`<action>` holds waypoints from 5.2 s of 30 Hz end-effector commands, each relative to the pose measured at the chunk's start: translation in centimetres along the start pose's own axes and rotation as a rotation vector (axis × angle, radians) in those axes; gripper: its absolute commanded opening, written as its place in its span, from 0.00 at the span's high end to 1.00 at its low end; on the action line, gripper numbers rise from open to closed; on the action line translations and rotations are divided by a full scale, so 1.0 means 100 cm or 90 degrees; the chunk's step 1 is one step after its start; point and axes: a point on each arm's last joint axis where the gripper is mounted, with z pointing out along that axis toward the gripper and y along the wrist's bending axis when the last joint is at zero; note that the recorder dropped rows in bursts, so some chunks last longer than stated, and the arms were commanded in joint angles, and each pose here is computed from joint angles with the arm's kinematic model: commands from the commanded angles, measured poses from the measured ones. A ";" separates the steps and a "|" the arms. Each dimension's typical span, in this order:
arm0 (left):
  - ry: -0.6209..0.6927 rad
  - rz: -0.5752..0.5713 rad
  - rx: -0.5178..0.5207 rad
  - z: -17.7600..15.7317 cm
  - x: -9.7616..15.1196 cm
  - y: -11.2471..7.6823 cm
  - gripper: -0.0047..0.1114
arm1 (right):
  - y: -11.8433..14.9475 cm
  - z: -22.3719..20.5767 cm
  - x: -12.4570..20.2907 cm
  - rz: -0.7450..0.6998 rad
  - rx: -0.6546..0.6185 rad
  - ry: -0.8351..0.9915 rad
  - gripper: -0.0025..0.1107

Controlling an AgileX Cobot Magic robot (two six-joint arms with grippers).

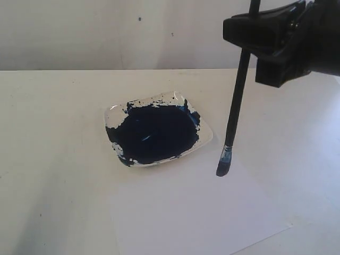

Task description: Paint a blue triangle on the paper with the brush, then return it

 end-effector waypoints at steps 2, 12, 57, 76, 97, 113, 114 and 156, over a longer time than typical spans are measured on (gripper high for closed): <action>-0.234 -0.196 -0.004 -0.005 -0.032 0.006 0.96 | 0.001 -0.004 0.008 0.019 0.011 -0.007 0.98; 0.254 0.045 0.006 0.056 -0.128 0.013 0.96 | 0.001 -0.004 0.008 0.018 0.013 -0.009 0.98; 0.571 0.192 0.725 0.183 0.006 -0.188 0.96 | -0.019 0.024 0.054 0.093 0.009 0.056 0.98; 0.598 0.198 0.712 0.188 0.022 -0.189 0.96 | -0.020 0.037 0.066 0.075 -0.053 0.070 0.98; 0.624 0.200 0.702 0.190 0.036 -0.190 0.96 | -0.034 0.075 0.065 0.075 -0.183 0.043 0.98; 0.624 0.200 0.702 0.190 0.036 -0.190 0.96 | -0.044 0.096 0.080 0.043 -0.243 0.033 0.98; 0.624 0.200 0.702 0.190 0.036 -0.190 0.96 | -0.045 0.098 0.081 0.042 -0.251 0.030 0.98; 0.625 0.200 0.703 0.190 0.036 -0.190 0.96 | -0.058 0.119 0.099 0.031 -0.246 0.052 0.98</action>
